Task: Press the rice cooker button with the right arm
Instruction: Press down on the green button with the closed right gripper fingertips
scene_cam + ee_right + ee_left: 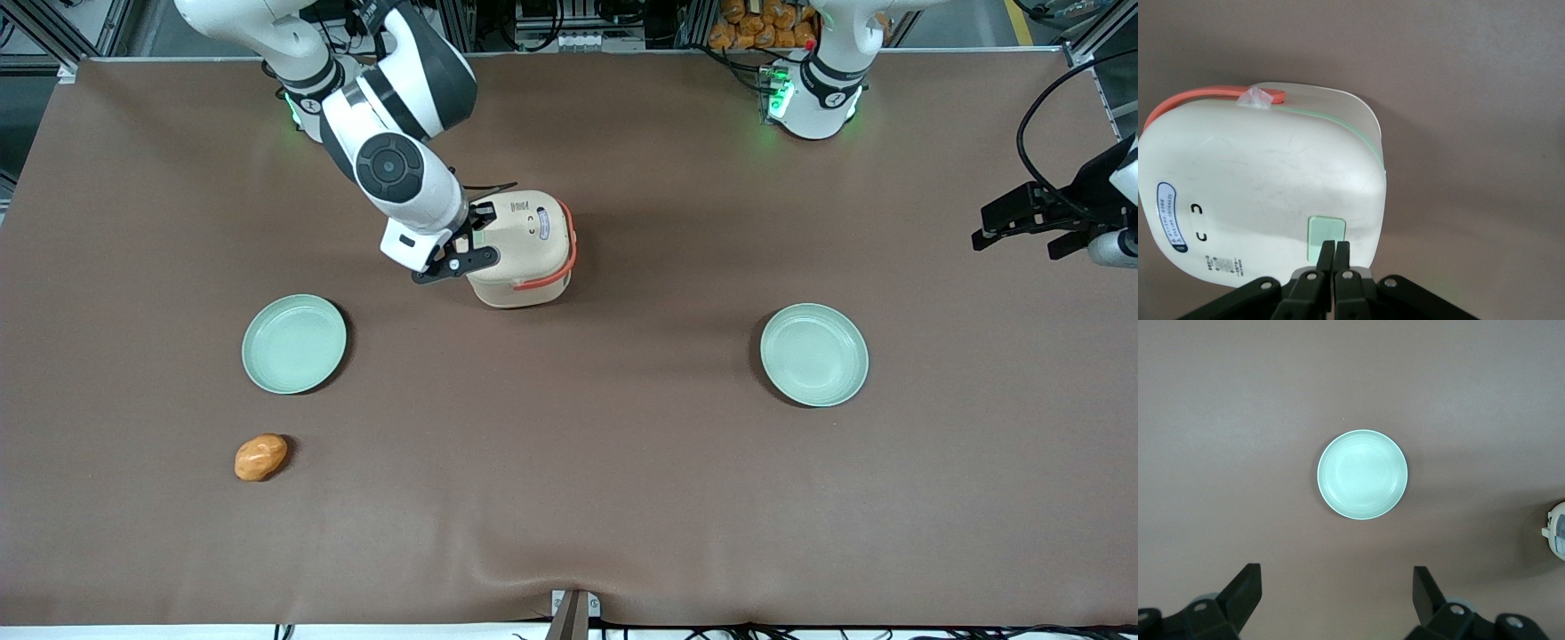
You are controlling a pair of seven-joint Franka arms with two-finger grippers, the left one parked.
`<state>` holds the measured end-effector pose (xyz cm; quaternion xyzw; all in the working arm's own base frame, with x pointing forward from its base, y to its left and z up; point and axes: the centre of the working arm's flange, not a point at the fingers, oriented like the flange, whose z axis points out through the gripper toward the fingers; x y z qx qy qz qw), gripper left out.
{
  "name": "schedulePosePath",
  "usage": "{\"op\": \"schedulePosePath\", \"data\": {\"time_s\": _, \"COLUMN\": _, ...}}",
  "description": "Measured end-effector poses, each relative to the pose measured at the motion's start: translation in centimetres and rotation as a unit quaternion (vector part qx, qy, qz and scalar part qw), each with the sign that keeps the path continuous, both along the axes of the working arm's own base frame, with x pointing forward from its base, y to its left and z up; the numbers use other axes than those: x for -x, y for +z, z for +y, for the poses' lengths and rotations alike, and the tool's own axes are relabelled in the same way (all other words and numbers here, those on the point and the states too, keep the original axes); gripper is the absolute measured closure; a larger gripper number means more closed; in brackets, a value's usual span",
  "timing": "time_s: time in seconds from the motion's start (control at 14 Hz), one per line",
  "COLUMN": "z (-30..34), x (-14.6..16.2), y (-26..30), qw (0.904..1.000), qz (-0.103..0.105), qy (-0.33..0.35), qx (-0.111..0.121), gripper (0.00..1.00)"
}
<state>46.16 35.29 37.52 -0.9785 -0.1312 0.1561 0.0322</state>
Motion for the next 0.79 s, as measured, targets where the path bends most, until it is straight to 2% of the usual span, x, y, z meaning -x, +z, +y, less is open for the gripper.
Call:
{"op": "schedulePosePath", "data": {"time_s": 0.5, "z": 0.5, "x": 0.6, "y": -1.7, "qw": 0.9999, "qz": 0.014, "qy": 0.005, "qx": 0.007, "gripper": 0.99}}
{"op": "schedulePosePath", "data": {"time_s": 0.79, "z": 0.6, "x": 0.6, "y": -1.8, "qw": 0.9999, "qz": 0.013, "qy": 0.005, "qx": 0.006, "gripper": 0.99}}
